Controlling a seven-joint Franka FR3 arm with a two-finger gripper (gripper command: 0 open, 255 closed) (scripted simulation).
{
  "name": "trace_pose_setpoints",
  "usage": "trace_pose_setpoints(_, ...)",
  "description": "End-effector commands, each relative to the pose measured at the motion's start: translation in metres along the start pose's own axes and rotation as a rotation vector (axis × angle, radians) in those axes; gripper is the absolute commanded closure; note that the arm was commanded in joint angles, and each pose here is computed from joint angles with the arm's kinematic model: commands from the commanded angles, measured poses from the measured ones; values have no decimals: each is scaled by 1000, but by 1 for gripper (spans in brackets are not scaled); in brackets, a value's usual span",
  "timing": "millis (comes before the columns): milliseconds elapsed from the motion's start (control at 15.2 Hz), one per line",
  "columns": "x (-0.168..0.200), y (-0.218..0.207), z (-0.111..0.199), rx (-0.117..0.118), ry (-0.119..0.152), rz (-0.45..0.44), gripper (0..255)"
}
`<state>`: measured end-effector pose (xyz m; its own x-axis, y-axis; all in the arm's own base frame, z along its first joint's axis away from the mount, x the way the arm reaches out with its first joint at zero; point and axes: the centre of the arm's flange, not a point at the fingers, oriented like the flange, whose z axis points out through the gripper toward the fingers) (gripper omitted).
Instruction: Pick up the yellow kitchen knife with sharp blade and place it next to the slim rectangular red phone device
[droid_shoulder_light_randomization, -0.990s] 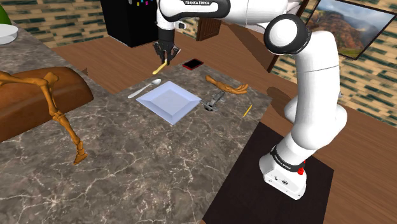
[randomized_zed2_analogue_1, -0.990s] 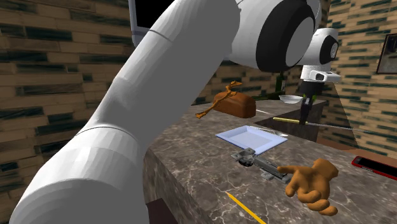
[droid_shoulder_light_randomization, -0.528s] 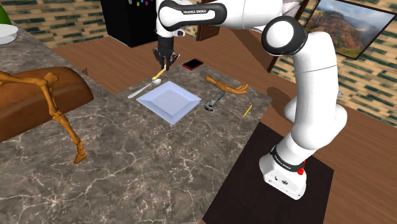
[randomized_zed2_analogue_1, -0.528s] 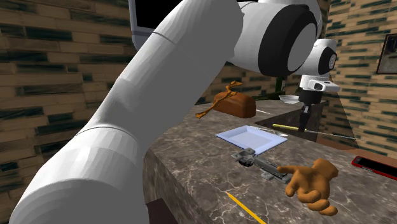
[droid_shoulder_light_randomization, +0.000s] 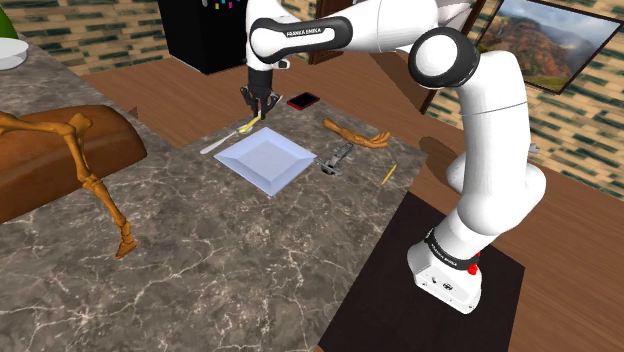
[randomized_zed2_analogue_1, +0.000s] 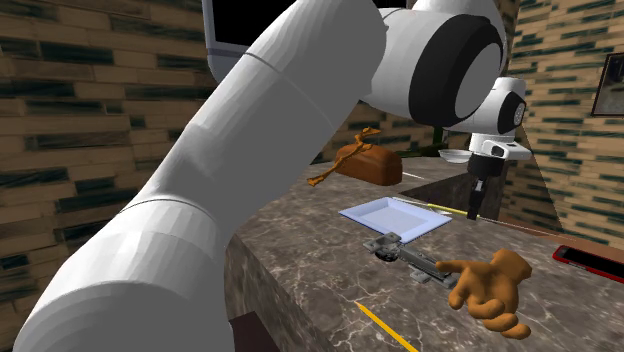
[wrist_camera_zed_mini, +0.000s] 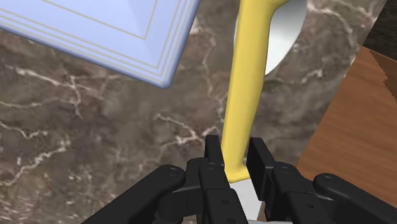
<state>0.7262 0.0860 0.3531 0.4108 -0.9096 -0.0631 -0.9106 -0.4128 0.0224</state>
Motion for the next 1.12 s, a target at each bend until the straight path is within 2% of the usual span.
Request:
trace_pose_setpoints(0, 0, 0, 1, 0, 0, 0, 255)
trace_pose_setpoints(264, 0, 0, 1, 0, 0, 0, 255)
trace_pose_setpoints(330, 0, 0, 1, 0, 0, 0, 0)
trace_pose_setpoints(660, 0, 0, 1, 0, 0, 0, 0)
trace_pose_setpoints(924, 0, 0, -49, 0, 0, 0, 0)
trace_pose_setpoints(1056, 0, 0, -49, 0, 0, 0, 0)
